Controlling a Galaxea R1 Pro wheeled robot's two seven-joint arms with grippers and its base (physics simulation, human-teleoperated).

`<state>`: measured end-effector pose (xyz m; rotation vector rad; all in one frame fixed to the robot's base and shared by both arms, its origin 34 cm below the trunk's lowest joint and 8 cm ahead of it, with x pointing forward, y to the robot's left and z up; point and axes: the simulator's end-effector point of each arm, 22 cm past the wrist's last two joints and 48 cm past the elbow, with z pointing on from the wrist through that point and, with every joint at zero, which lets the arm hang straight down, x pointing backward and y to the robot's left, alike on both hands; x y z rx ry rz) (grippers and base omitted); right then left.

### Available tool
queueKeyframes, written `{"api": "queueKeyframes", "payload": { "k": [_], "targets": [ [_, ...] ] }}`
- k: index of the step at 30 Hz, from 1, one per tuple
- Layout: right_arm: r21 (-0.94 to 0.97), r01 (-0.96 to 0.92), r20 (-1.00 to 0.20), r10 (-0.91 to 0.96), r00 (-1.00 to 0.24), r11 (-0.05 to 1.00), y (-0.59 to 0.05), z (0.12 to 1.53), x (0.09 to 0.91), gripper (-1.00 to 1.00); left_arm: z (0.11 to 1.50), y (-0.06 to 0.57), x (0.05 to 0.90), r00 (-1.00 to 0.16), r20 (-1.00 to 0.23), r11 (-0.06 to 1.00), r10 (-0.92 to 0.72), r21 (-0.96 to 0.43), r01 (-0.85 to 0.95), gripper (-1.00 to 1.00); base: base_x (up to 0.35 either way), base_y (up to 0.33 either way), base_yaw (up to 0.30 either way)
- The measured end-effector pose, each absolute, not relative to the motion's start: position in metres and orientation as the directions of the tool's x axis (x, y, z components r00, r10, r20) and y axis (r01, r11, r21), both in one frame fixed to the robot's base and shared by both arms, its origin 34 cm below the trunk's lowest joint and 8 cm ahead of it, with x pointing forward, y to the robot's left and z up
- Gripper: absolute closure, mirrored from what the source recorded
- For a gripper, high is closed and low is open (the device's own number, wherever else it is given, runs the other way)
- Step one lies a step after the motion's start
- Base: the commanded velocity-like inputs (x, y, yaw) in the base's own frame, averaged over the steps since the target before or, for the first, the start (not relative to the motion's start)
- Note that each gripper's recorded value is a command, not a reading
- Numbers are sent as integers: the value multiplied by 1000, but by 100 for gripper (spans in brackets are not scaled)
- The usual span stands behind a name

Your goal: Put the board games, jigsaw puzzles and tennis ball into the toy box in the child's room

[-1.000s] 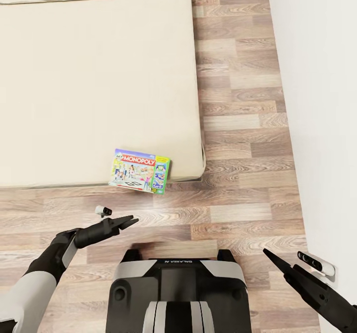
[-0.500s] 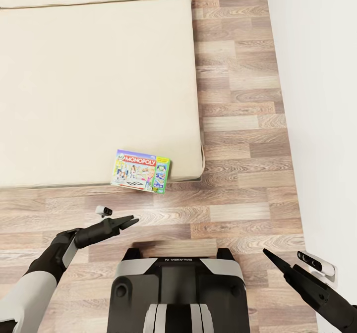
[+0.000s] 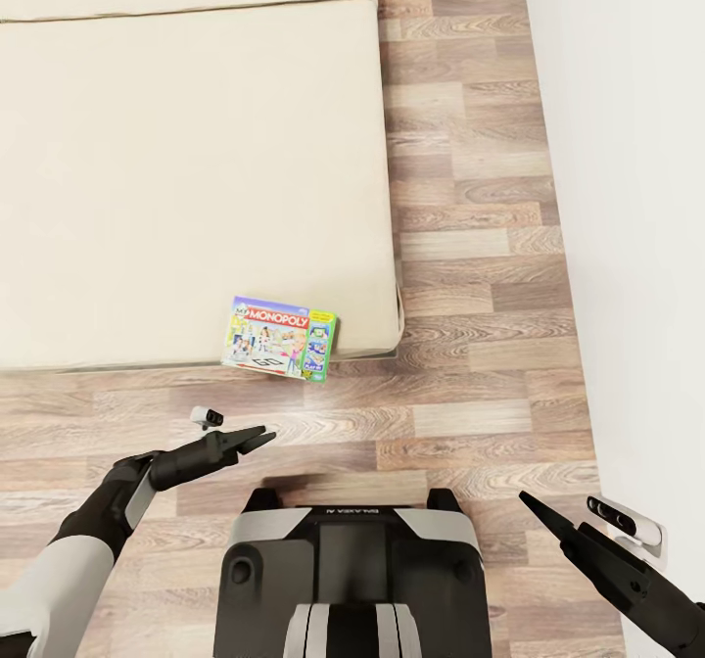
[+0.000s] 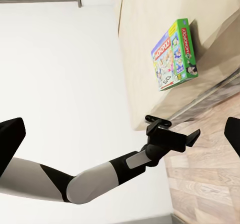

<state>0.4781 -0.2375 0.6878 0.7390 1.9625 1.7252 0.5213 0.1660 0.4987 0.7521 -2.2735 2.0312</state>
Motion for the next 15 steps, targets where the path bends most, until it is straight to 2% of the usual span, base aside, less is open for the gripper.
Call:
{"api": "queueKeyframes", "payload": {
  "k": [15],
  "targets": [
    [990,110,30,638,-769,85,-237,688,479,-100,499,164,520,-887,311,47,-341,-937,-347,-100,0,0,0]
  ]
}}
